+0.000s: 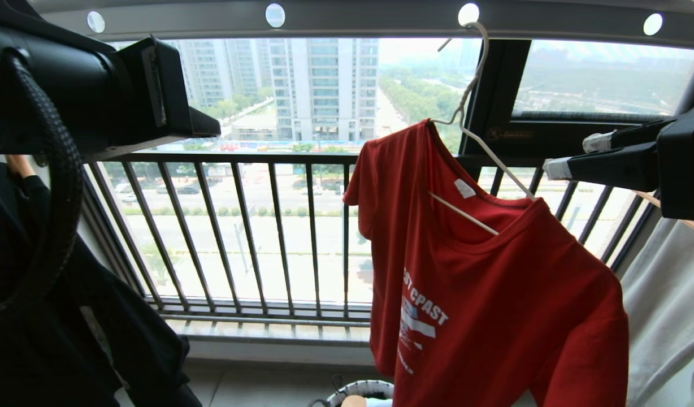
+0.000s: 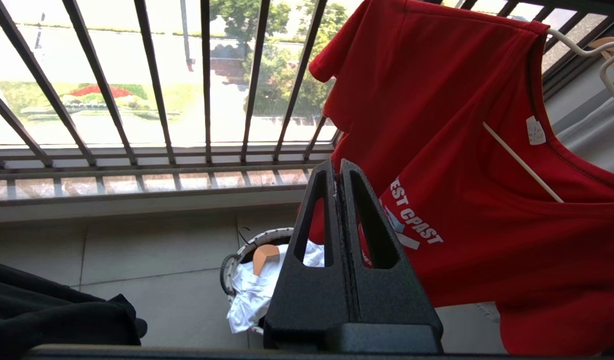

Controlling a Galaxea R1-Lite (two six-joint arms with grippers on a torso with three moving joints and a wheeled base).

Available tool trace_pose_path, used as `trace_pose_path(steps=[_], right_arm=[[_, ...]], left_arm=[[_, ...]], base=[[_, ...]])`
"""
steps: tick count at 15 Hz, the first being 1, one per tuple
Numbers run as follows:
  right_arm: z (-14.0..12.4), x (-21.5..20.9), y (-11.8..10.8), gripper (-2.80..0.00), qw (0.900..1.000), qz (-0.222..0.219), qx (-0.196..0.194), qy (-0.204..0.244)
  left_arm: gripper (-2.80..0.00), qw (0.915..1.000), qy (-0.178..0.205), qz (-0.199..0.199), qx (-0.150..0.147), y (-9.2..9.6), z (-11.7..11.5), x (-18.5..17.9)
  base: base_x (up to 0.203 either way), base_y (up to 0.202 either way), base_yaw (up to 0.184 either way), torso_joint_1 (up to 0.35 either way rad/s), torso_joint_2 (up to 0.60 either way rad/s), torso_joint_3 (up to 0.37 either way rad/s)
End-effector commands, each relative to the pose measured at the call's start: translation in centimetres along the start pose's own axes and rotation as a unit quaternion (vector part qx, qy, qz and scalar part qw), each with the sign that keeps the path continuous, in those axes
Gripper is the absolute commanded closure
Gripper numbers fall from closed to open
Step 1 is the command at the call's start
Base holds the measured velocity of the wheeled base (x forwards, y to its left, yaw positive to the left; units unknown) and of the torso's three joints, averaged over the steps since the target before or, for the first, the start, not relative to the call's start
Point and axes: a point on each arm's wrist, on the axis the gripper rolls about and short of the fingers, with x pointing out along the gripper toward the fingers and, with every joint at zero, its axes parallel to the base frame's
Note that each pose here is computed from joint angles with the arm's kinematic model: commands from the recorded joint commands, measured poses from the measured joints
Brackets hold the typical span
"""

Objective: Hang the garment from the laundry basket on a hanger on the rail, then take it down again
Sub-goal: Take the clothes off the clothes rack

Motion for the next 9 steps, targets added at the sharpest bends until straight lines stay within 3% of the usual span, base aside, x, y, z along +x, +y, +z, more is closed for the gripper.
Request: trace_pose_path(steps=[1,9], right_arm=[[0.6,3.2,0.7,-2.80,1.000,0.002,-0.015,0.022],[1.3,9.0,2.0,-2.80,0.999,0.007,-0.036,0.026]], left_arm=[[0.00,1.0000,-0.004,0.000,-0.003,0.1,0.1,-0.3],[0.00,0.9999,-0.010,-0.001,-0.005,0.2,0.3,-0.7]], base=[[0.000,0.000,0.000,0.000,0.00,0.000],[0.000,0.000,0.000,0.000,0.00,0.000]])
